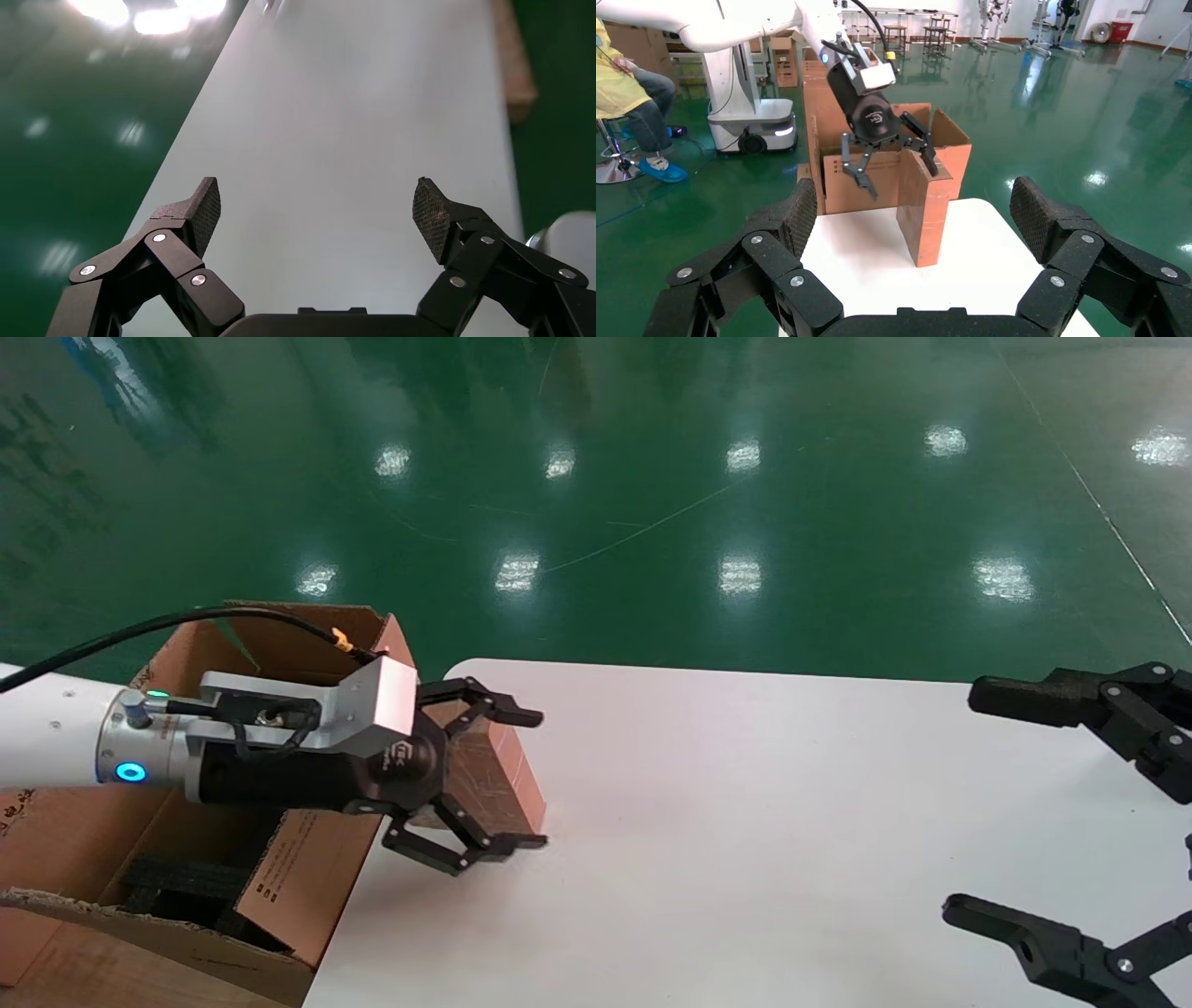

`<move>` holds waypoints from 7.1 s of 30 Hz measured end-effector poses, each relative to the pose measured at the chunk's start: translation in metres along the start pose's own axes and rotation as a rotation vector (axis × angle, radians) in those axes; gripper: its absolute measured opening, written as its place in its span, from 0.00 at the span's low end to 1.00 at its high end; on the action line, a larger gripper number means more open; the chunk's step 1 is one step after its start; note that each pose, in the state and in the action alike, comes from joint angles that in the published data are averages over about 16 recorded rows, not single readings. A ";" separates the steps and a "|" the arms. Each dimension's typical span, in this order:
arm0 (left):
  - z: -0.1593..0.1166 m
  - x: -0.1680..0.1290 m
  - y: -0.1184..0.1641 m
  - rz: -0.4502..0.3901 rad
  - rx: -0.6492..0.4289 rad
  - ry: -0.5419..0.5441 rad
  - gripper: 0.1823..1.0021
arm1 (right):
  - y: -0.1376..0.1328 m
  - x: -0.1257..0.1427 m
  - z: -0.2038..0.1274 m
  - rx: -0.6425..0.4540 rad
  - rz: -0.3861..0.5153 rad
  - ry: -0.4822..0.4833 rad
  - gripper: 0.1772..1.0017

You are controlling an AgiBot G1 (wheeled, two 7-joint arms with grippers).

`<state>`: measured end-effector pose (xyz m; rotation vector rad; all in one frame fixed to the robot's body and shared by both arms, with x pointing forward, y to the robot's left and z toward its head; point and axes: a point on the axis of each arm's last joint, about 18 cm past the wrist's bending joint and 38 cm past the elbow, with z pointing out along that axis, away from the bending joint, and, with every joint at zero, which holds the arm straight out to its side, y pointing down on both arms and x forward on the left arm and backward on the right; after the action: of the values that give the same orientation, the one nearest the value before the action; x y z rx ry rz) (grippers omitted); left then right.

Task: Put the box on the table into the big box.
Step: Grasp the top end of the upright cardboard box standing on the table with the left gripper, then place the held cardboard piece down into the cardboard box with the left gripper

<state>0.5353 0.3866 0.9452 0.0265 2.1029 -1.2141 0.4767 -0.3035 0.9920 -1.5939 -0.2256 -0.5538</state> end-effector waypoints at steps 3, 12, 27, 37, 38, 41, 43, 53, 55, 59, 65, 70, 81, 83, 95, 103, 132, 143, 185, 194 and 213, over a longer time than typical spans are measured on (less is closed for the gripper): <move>-0.010 -0.012 0.014 0.014 -0.060 -0.040 1.00 | 0.000 0.000 0.000 0.000 0.000 0.000 1.00; -0.034 -0.044 0.048 0.046 -0.198 -0.135 1.00 | 0.000 0.000 0.000 0.000 0.000 0.000 1.00; -0.036 -0.058 0.088 0.046 -0.300 -0.163 1.00 | 0.000 0.000 0.000 0.000 0.000 0.000 1.00; -0.037 -0.058 0.093 0.038 -0.297 -0.159 1.00 | 0.000 0.000 0.000 0.000 0.000 0.000 1.00; -0.037 -0.058 0.092 0.038 -0.296 -0.159 0.99 | 0.000 0.000 0.000 0.000 0.000 0.000 0.99; -0.039 -0.059 0.092 0.039 -0.294 -0.160 0.99 | 0.000 0.000 0.000 0.000 0.000 0.000 0.98; -0.039 -0.059 0.091 0.039 -0.293 -0.161 0.97 | 0.000 0.000 0.000 0.000 0.000 0.000 0.97; -0.043 -0.062 0.091 0.031 -0.285 -0.172 0.86 | 0.000 0.000 0.000 0.000 0.000 0.000 0.86; -0.044 -0.062 0.091 0.028 -0.282 -0.175 0.83 | 0.000 0.000 0.000 0.000 0.000 0.000 0.82; -0.046 -0.062 0.091 0.022 -0.277 -0.179 0.74 | 0.000 0.000 0.000 0.000 0.000 0.000 0.74; -0.049 -0.065 0.085 0.006 -0.243 -0.192 0.59 | 0.000 0.000 0.000 0.000 0.000 0.000 0.57; -0.054 -0.072 0.068 -0.014 -0.178 -0.218 0.43 | 0.000 0.000 0.000 0.000 0.000 0.000 0.42; -0.096 -0.099 0.009 -0.097 -0.006 -0.342 0.27 | 0.000 0.000 0.000 0.000 0.000 0.000 0.17; -0.109 -0.102 0.003 -0.122 0.005 -0.374 0.27 | 0.000 0.000 0.000 0.000 0.000 0.000 0.14; -0.206 -0.093 0.021 -0.303 -0.055 -0.608 0.26 | 0.000 0.000 0.000 0.000 0.000 0.000 0.03; -0.254 -0.068 0.046 -0.388 -0.134 -0.703 0.26 | 0.000 0.000 0.000 0.000 0.000 0.000 0.02; -0.250 -0.021 0.141 -0.684 -0.312 -0.734 0.25 | 0.000 0.000 0.000 0.000 0.000 0.000 0.12; -0.244 -0.016 0.142 -0.708 -0.324 -0.703 0.25 | 0.000 0.000 0.000 0.000 0.000 0.000 0.35; -0.252 -0.030 0.166 -0.734 -0.456 -0.949 0.25 | 0.000 0.000 0.000 0.000 0.000 0.000 1.00; -0.245 -0.022 0.179 -0.774 -0.476 -0.986 0.25 | 0.000 0.000 0.000 0.000 0.000 0.000 1.00; -0.233 -0.013 0.196 -0.734 -0.499 -1.164 0.25 | 0.000 0.000 0.000 0.000 0.000 0.000 1.00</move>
<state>0.4828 0.6793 0.8787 -1.4116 1.2580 -0.6809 0.4767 -0.3035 0.9920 -1.5939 -0.2256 -0.5538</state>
